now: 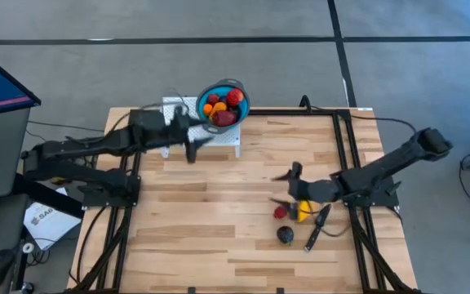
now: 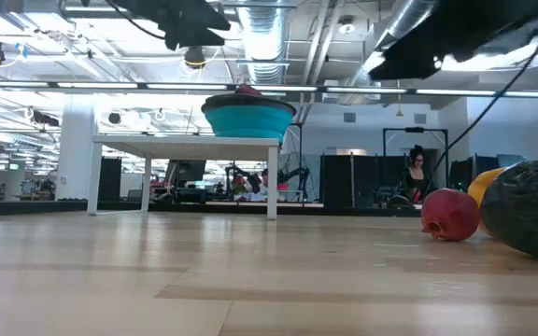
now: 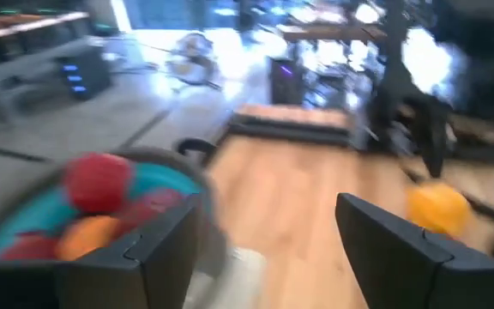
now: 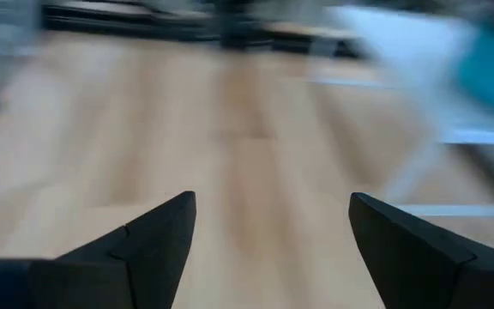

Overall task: Pick & Place Fruit
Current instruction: Put the red pomegranate into the blue strainer bowl

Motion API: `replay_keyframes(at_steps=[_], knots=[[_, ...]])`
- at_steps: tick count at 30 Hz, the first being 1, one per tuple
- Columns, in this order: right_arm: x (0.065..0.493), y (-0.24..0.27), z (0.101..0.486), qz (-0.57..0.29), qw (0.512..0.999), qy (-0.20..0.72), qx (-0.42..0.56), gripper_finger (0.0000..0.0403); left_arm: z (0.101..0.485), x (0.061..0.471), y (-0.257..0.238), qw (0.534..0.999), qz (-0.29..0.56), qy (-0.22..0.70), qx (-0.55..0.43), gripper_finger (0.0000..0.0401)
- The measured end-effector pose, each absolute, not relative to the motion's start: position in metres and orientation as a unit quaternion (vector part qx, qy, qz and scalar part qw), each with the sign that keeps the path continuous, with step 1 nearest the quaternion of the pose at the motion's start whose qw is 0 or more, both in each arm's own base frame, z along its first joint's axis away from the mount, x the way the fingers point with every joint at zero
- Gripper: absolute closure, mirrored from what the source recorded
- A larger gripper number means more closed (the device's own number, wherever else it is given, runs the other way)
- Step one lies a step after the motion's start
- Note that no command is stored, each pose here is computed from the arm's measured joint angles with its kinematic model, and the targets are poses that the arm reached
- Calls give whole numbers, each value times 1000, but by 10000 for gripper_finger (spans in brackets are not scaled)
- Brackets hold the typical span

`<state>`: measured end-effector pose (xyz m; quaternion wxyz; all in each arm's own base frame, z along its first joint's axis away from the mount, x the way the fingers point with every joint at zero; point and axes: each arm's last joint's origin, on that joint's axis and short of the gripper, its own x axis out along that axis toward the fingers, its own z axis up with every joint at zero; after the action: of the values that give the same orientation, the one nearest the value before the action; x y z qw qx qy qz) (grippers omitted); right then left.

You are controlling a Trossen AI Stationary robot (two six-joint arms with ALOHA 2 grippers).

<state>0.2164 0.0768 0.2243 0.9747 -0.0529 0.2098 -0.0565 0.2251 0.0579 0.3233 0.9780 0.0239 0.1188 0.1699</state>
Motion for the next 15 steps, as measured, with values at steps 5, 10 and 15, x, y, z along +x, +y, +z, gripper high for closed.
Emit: replay_keyframes(at_steps=[5,10,15], knots=[[200,85,225,58,964,260,-8,101,291,238,26,982,94,153,54,163],[201,90,208,76,942,328,-11,101,262,252,4,988,57,133,44,180],[214,88,201,56,905,421,-42,101,240,265,-7,992,42,118,19,192]])
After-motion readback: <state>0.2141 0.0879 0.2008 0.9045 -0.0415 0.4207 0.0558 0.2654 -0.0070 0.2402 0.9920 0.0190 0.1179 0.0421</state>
